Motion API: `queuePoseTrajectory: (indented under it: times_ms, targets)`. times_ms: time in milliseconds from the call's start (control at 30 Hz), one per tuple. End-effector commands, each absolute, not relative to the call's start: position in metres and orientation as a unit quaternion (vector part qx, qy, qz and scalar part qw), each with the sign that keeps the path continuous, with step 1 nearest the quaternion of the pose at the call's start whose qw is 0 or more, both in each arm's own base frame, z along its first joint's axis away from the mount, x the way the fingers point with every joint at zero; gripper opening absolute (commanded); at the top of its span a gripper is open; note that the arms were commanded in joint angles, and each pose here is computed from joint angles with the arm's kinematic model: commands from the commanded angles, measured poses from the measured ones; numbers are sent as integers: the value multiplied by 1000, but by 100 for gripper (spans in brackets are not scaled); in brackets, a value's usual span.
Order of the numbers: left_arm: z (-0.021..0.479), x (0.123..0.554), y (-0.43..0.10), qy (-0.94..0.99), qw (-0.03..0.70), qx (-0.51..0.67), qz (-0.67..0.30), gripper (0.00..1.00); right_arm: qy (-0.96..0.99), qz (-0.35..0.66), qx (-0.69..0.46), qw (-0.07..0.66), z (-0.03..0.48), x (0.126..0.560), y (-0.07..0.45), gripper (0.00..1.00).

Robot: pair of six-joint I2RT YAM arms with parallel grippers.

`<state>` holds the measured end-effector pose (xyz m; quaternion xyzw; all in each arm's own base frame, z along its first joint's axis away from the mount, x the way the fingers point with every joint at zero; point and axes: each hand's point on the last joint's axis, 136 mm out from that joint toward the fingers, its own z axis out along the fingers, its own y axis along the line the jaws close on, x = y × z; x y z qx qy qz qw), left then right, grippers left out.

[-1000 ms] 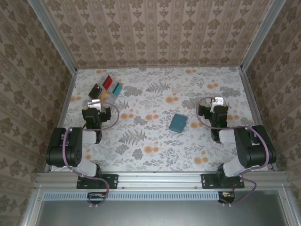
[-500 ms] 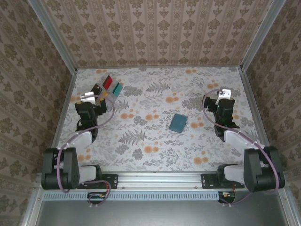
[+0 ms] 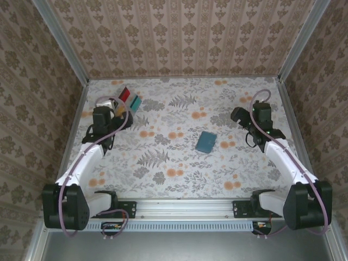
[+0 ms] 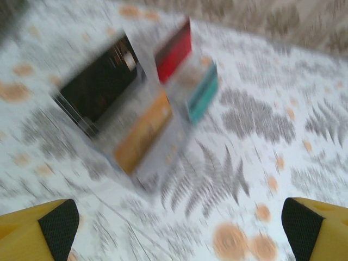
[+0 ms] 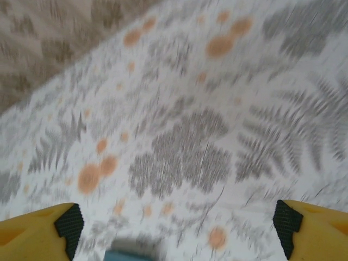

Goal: Take the credit cards out of the card holder

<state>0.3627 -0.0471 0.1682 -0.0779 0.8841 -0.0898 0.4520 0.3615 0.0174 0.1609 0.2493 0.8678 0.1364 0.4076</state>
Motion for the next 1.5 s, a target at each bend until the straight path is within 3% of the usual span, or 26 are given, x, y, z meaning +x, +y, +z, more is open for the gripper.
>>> queuePoseTrajectory:
  times_ms: [0,233,367,567,933,1100,1333,1467]
  targets:
    - [151,348,-76,904,390,-93,-146,100,886,256,266,281,123,339,67,90]
    - [138,346,-145,915,343,-57,-203,100,902,296,238,206,87,331,124,91]
    - [129,342,-180,919,324,-21,-225,100,910,282,264,154,60,323,133,80]
    - [122,335,-216,920,292,-3,-260,100,907,284,272,149,50,324,135,73]
    - [121,339,-233,926,274,-4,-260,100,908,315,245,126,43,331,155,63]
    - [121,340,-233,927,278,-4,-254,100,902,360,210,109,46,334,176,52]
    - [126,341,-238,925,274,-2,-264,100,902,366,182,139,63,344,178,24]
    - [131,341,-237,924,276,2,-265,100,918,320,162,168,79,345,165,20]
